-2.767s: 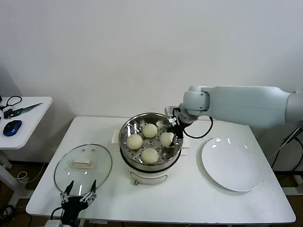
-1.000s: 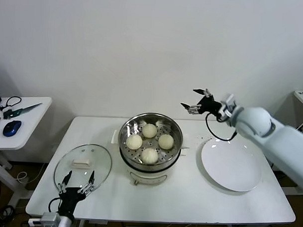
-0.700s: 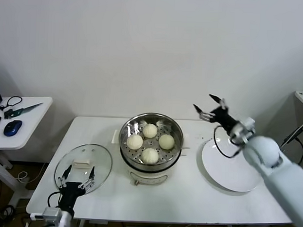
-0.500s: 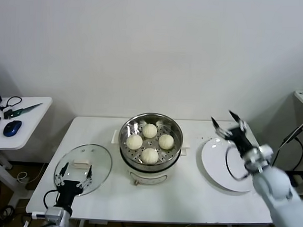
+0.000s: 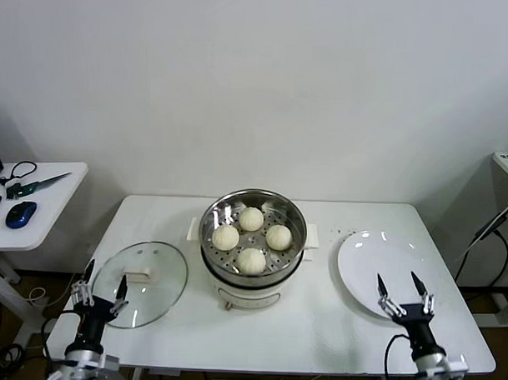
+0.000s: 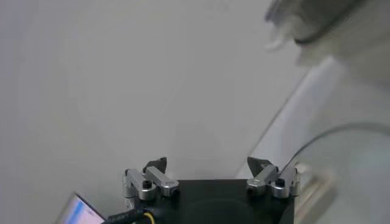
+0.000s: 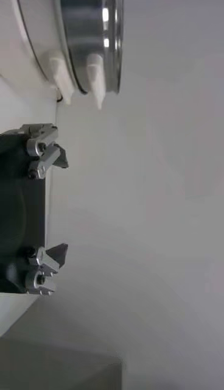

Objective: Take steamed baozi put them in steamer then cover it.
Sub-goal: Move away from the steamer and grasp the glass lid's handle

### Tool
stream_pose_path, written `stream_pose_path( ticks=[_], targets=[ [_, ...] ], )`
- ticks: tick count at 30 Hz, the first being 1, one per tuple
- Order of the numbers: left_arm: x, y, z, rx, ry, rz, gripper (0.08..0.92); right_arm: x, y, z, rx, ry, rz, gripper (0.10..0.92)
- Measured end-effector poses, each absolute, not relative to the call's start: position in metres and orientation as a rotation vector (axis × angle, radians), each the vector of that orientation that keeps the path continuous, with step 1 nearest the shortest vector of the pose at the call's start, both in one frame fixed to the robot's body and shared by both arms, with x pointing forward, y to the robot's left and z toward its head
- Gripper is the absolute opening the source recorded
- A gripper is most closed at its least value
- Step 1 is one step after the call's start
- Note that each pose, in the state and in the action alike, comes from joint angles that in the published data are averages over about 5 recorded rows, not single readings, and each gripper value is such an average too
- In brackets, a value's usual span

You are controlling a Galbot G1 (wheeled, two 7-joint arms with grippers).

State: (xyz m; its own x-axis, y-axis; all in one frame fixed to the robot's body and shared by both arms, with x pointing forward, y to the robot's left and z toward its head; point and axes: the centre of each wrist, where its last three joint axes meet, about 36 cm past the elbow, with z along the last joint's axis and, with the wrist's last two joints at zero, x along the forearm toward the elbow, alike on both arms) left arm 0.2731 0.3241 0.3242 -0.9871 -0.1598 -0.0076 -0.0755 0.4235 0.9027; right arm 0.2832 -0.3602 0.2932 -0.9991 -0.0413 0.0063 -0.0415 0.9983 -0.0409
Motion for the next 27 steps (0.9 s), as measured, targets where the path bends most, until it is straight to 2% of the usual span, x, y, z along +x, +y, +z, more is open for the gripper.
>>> stream_pose_path(
  ticks=[5, 14, 27],
  targets=[
    [0.275, 0.330, 0.295, 0.216, -2.386, -1.940, 0.823, 0.266, -0.349, 0.279, 0.039, -3.128, 0.052, 0.823],
    [0.282, 0.339, 0.252, 0.145, -2.172, -2.216, 0.823, 0.244, -0.338, 0.266, 0.006, -3.121, 0.041, 0.823],
    [0.310, 0.347, 0.228, 0.099, -2.064, -2.320, 0.823, 0.224, -0.329, 0.262, -0.016, -3.126, 0.045, 0.823]
  ],
)
